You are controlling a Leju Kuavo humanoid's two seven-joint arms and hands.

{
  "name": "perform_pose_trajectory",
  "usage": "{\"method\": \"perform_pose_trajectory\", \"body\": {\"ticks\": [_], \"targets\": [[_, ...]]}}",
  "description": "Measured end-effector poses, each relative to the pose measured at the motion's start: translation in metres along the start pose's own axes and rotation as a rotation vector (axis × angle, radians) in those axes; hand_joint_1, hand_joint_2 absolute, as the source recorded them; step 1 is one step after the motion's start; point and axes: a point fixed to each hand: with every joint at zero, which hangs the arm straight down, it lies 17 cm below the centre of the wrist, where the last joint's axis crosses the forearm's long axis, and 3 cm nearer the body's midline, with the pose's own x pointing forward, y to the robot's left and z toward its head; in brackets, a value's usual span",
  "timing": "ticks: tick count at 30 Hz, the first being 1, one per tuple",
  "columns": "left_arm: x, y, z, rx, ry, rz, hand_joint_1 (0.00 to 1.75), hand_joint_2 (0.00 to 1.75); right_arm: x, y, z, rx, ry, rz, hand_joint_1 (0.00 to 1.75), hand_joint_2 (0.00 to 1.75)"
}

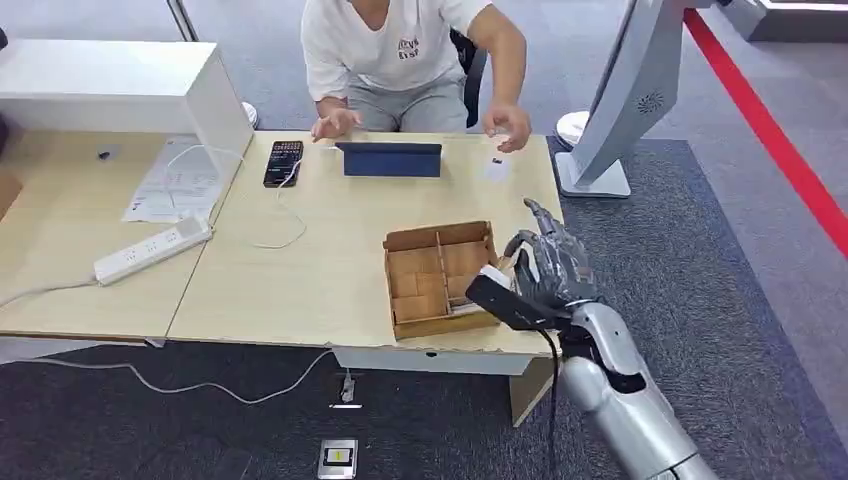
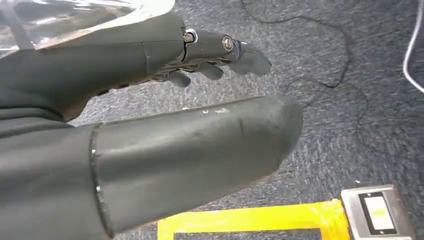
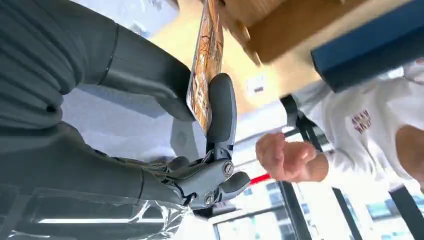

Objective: Pass the card to the sensor for recognition and then transmit it.

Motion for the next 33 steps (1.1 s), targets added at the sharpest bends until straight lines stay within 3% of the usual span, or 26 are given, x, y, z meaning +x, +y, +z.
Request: {"method": "perform_pose_trajectory", "body": {"ticks": [8, 14, 22, 33], "targets": [[0.004, 0.004, -0.003, -0.02, -0.037, -0.034, 0.0, 0.0, 0.001, -0.105, -0.054, -0.144, -0.096, 0.114, 1.75, 1.75], [0.007, 0.011, -0.007, -0.027, -0.059, -0.064, 0.0, 0.0, -0.007, -0.18, -0.092, -0.225, -0.094, 0.191, 1.75, 1.75], [0.004, 0.016, -0.01, -0.036, -0.053, -0.086, 0.0, 0.0, -0.041, -0.178, -0.112, -0.156, 0.009, 0.222, 1.75, 1.75], [-0.004, 0.025, -0.013, -0.03, -0.019, -0.098, 0.0, 0.0, -0.068, -0.13, -0.108, -0.05, 0.083, 0.205, 1.75, 1.75]]}}
